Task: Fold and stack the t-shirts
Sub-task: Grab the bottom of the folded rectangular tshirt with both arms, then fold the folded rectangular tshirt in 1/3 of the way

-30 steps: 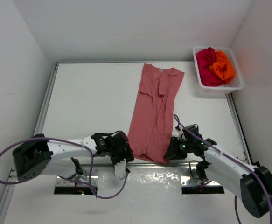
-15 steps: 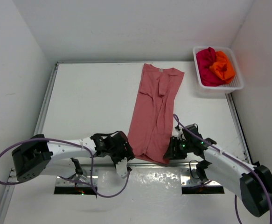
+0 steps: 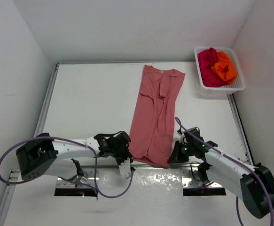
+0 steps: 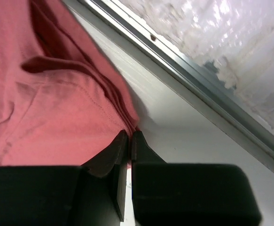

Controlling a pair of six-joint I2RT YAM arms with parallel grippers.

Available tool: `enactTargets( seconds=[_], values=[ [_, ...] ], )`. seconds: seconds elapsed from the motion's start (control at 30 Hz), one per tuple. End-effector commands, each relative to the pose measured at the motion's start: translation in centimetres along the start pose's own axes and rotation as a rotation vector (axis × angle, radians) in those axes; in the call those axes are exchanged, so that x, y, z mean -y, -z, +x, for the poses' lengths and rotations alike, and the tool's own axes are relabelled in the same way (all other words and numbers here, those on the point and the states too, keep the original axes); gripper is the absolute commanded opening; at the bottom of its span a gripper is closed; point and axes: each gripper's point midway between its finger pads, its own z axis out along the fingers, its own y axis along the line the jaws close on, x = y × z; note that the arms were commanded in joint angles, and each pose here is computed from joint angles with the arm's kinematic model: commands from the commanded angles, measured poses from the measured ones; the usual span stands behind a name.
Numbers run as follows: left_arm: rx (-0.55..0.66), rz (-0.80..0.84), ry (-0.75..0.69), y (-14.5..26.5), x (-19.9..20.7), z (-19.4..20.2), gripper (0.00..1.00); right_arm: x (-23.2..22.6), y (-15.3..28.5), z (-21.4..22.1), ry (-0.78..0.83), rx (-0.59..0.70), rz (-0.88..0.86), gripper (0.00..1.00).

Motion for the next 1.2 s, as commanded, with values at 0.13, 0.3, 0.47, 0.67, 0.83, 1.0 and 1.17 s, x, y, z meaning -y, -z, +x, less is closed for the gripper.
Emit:
enactTargets(
  seconds=[0.13, 0.3, 0.47, 0.67, 0.83, 1.0, 1.17],
  values=[
    [0.21, -0.08, 0.113, 1.1, -4.1, -5.9, 0.0, 5.7, 2.7, 2.5, -0.11, -0.042, 0.356, 0.0],
    [0.262, -0.044, 0.103, 0.6, -3.4, -8.4, 0.0, 5.3, 3.9, 2.5, -0.169, -0.005, 0.372, 0.0],
    [0.237, -0.079, 0.243, 1.6, -4.2, -8.0, 0.0, 2.3, 5.4, -1.0, -0.107, 0.093, 0.307, 0.0],
    [0.244, -0.165, 0.452, 4.8, -8.5, -5.5, 0.0, -0.5, 7.4, -7.5, -0.025, 0.205, 0.341, 0.0],
    [0.215, -0.232, 0.596, 6.3, -11.7, -2.1, 0.0, -0.8, 8.0, -11.9, -0.044, 0.297, 0.34, 0.0],
    [0.225, -0.308, 0.729, 8.2, -16.0, 1.6, 0.0, -2.0, 8.6, -17.1, -0.042, 0.377, 0.321, 0.0],
    [0.177, -0.315, 0.832, 8.4, -19.9, 6.4, 0.0, -2.4, 8.8, -22.9, -0.04, 0.455, 0.316, 0.0]
  ],
)
